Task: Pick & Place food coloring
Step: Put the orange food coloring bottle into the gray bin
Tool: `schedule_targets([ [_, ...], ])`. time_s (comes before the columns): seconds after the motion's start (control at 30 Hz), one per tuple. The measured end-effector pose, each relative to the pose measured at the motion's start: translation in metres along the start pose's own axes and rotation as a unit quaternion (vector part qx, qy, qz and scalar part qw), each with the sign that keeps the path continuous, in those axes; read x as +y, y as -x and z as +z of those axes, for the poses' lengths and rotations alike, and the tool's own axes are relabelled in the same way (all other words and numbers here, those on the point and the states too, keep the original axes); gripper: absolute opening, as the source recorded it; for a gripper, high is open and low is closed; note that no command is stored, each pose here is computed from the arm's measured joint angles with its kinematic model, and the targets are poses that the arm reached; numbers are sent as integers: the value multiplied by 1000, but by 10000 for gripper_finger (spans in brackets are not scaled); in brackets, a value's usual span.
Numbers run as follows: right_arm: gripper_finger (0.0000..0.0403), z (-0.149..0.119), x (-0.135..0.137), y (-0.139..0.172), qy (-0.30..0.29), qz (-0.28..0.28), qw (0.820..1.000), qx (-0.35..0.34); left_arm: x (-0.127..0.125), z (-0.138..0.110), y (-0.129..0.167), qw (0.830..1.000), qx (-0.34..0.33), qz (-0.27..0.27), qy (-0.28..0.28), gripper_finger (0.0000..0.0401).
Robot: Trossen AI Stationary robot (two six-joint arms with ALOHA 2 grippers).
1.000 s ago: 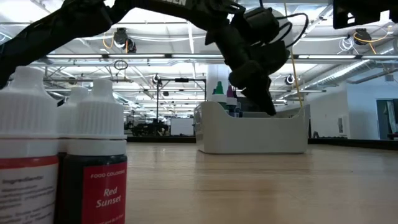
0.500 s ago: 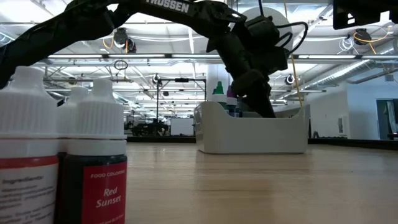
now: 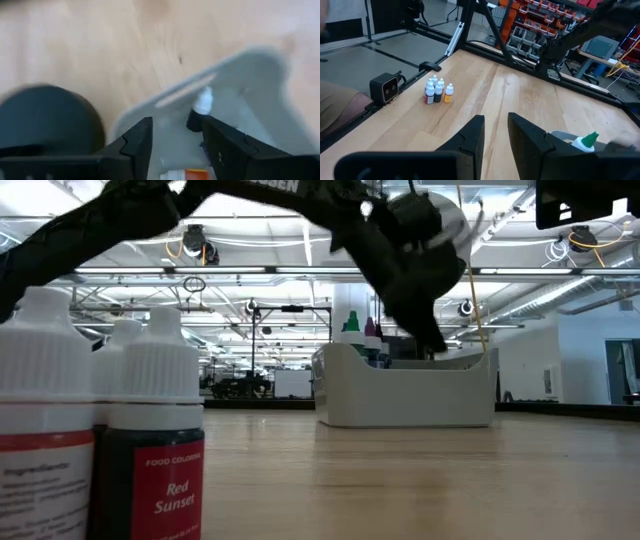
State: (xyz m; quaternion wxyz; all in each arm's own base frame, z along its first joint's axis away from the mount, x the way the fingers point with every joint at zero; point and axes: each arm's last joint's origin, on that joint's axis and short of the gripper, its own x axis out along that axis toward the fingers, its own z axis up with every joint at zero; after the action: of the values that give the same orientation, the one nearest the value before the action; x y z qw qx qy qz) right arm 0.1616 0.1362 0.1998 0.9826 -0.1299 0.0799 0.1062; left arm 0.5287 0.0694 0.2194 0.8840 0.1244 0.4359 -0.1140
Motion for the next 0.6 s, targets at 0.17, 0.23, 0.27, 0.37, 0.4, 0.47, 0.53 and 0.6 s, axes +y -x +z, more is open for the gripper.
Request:
schedule_targets([
  [0.17, 77, 0, 0, 0, 5, 0, 1000, -1, -22, 38, 94, 998, -63, 13, -10, 168],
  [0.23, 77, 0, 0, 0, 9, 0, 1000, -1, -38, 47, 137, 997, -80, 18, -6, 165],
  [0.27, 77, 0, 0, 0, 10, 0, 1000, -1, -46, 51, 160, 996, -91, 23, 1, 163],
  [0.37, 77, 0, 0, 0, 10, 0, 1000, -1, -76, 56, 223, 993, -114, 21, 35, 163],
  [0.4, 77, 0, 0, 0, 10, 0, 1000, -1, -87, 55, 239, 992, -118, 13, 46, 164],
  [0.47, 77, 0, 0, 0, 10, 0, 1000, -1, -111, 51, 267, 992, -109, -11, 67, 165],
  [0.53, 77, 0, 0, 0, 10, 0, 1000, -1, -135, 45, 280, 992, -77, -31, 90, 165],
  [0.6, 77, 0, 0, 0, 9, 0, 1000, -1, -162, 41, 281, 994, -32, -25, 101, 165],
])
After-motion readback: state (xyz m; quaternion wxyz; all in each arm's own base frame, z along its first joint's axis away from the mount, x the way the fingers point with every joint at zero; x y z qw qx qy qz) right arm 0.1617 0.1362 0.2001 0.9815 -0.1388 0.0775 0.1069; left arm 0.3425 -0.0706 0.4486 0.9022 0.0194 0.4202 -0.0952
